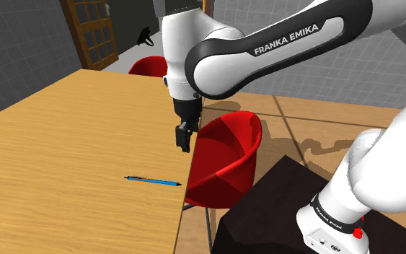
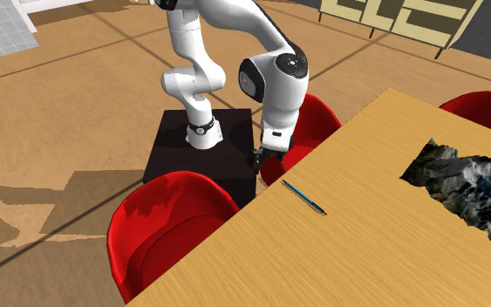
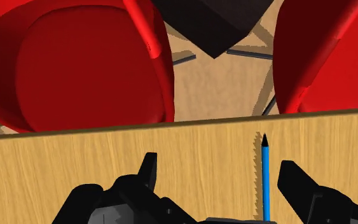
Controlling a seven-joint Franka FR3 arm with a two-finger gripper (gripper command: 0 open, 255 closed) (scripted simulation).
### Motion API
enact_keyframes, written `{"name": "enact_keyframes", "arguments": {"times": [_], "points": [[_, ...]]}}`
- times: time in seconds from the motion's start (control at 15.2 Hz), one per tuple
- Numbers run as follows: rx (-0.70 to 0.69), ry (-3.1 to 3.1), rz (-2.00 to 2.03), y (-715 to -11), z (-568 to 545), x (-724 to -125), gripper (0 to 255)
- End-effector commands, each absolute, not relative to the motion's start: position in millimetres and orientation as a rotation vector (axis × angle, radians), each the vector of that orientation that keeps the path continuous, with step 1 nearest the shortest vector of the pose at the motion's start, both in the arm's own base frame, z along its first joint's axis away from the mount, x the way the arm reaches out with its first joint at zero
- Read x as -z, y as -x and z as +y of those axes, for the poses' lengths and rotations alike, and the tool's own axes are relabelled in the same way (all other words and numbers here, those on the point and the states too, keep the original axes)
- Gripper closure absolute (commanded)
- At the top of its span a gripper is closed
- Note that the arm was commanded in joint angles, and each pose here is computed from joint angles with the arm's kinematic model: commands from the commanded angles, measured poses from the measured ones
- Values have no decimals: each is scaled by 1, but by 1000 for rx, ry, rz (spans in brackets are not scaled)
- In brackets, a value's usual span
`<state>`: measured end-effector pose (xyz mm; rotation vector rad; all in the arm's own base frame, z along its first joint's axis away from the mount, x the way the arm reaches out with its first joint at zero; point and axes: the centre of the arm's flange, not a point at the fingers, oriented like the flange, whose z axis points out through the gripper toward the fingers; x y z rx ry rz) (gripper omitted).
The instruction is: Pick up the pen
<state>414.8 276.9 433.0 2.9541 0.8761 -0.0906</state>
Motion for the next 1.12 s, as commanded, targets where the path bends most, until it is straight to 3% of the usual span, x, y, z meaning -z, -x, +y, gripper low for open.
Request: {"name": "enact_keyframes", "arguments": {"times": [0.0, 0.46, 1.06], "points": [[97, -2941, 924, -418, 299, -414, 0], [122, -2885, 1085, -420, 377, -363, 0], [122, -2882, 1091, -420, 380, -321, 0]]}}
